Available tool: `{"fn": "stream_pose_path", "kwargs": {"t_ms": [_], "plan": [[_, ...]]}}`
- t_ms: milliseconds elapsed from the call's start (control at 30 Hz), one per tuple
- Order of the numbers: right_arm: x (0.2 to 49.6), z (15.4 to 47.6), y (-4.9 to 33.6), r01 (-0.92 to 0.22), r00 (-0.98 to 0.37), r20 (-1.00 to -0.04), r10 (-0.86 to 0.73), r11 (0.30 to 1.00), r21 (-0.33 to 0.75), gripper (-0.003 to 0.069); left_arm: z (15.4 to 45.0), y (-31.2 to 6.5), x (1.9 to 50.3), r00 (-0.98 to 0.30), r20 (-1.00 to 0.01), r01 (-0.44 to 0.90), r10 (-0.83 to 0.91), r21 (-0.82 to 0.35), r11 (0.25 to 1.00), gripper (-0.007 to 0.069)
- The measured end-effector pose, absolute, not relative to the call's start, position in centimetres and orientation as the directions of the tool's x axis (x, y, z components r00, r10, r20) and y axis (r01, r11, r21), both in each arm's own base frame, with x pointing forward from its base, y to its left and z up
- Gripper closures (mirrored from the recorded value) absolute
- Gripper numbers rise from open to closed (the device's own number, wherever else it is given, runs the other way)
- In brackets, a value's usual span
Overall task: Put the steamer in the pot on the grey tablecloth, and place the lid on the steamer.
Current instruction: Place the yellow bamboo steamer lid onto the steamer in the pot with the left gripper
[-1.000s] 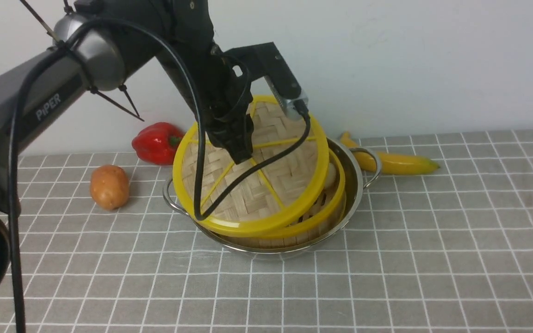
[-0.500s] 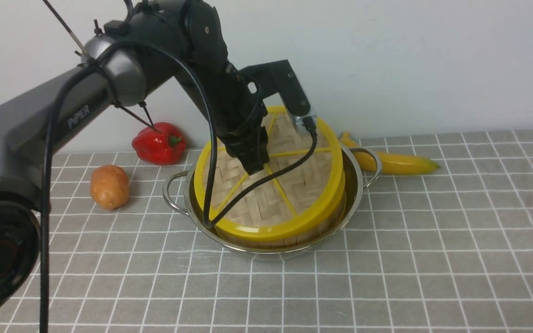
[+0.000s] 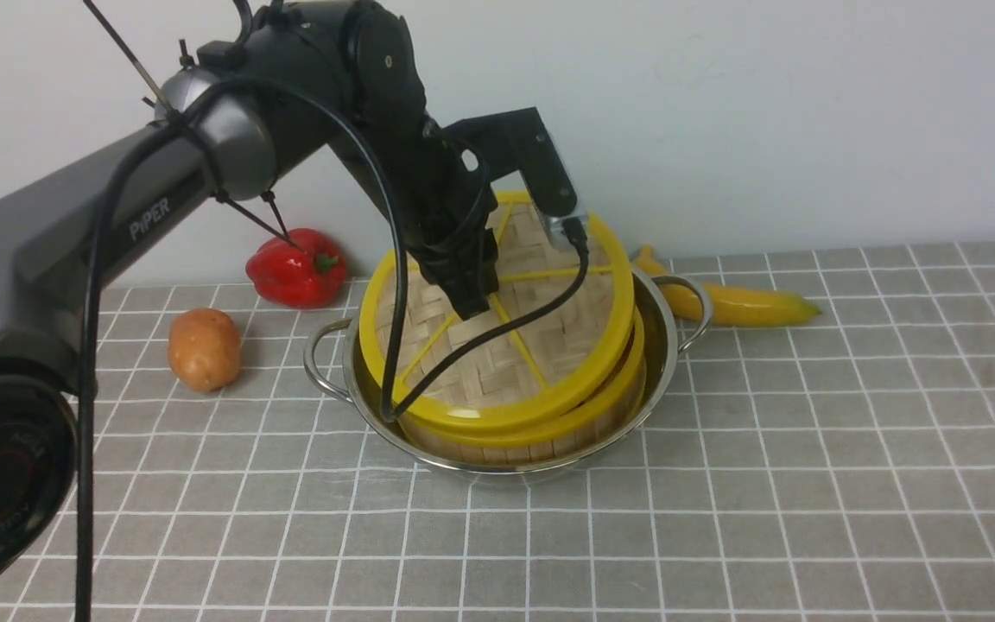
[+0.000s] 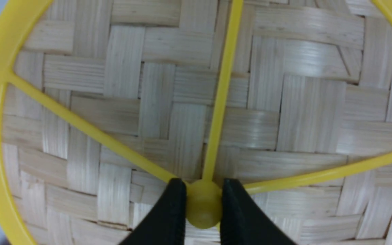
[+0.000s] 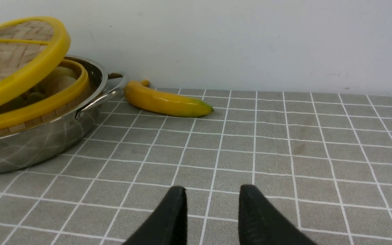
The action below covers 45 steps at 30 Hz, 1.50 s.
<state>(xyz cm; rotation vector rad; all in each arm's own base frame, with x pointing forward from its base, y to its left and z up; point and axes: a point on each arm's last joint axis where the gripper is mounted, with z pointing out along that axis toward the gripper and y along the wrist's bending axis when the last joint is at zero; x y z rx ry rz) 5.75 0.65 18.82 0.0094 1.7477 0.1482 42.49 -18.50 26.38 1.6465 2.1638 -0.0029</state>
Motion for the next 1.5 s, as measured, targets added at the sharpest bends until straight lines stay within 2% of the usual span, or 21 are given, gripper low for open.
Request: {"fn": "stream_pose_path", "kwargs": {"t_ms": [1133, 1400, 1500], "plan": [[5.7, 18.8, 0.7, -0.077, -0.182, -0.979, 0.090, 0.991, 0.106, 0.0419, 26.3, -18.9, 42.5, -0.166, -0.349, 0.934, 0.922, 0.243, 0.260, 0.0508], [5.7, 18.8, 0.7, -0.077, -0.182, -0.979, 0.090, 0.991, 0.106, 0.0417, 23.8, -19.1, 43.2, -0.189, -0.324, 0.943, 0.927, 0.204, 0.263, 0.0508], [5.7, 18.8, 0.7, -0.077, -0.182, -0.979, 0.090, 0.992, 0.105, 0.0417, 23.8, -19.2, 43.3, -0.188, -0.330, 0.940, 0.925, 0.213, 0.267, 0.0508]]}}
